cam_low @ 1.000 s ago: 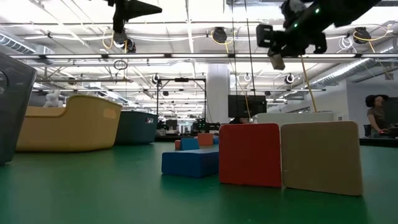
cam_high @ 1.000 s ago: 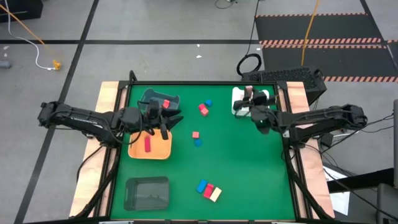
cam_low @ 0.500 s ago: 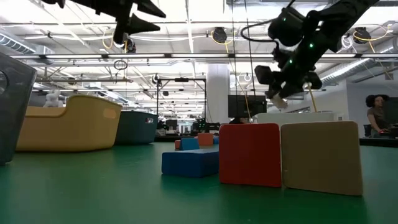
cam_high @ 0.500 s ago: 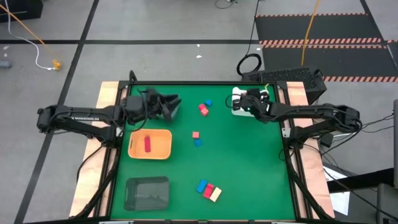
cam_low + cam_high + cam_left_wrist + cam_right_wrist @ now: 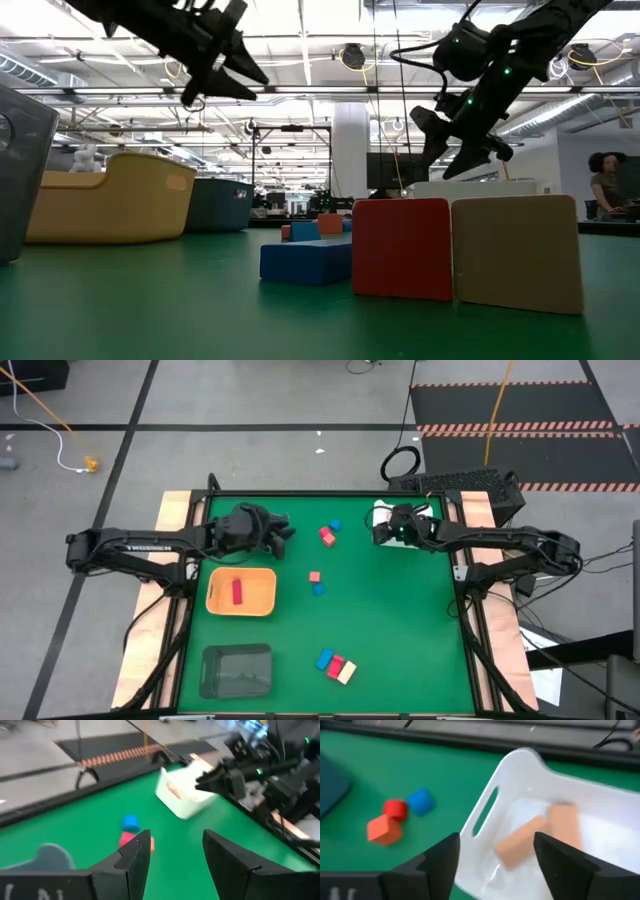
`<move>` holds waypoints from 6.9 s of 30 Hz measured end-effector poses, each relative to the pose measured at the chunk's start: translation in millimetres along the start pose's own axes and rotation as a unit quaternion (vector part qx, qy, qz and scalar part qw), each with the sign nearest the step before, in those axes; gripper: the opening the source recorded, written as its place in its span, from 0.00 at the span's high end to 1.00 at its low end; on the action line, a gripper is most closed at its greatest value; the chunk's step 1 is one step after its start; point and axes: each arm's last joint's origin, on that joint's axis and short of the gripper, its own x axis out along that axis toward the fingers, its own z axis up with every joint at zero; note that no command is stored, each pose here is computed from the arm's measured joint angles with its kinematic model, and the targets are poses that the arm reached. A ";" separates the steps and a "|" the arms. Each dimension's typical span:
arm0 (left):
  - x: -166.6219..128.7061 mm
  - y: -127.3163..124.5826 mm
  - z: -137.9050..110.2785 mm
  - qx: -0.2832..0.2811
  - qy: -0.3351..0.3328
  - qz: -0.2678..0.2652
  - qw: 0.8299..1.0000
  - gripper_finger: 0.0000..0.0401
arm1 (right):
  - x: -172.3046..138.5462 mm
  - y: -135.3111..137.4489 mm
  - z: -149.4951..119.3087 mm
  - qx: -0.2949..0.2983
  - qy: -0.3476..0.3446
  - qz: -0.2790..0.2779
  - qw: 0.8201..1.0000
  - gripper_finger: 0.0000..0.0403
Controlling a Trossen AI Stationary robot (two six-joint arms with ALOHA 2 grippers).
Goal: Sort & place blocks by color
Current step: Put the bottom orange block into the blue bin, then put the bottom blue block into the black bin
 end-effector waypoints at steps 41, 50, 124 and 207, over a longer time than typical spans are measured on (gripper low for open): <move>50.9 -38.2 -99.0 0.345 0.189 -0.143 0.908 0.55 | -104.0 14.8 2.0 0.125 0.025 0.295 0.947 0.31; 67.6 -35.5 -107.4 0.341 0.175 -0.125 0.915 0.55 | -104.0 14.8 2.0 0.126 0.025 0.295 0.947 0.31; 111.6 -27.1 -88.1 0.240 0.196 -0.080 0.947 0.67 | -104.1 14.7 2.0 0.126 0.025 0.295 0.947 0.31; 17.4 -93.2 -67.3 0.140 0.151 -0.041 0.978 0.53 | -102.9 14.7 1.2 0.125 0.028 0.291 0.948 0.31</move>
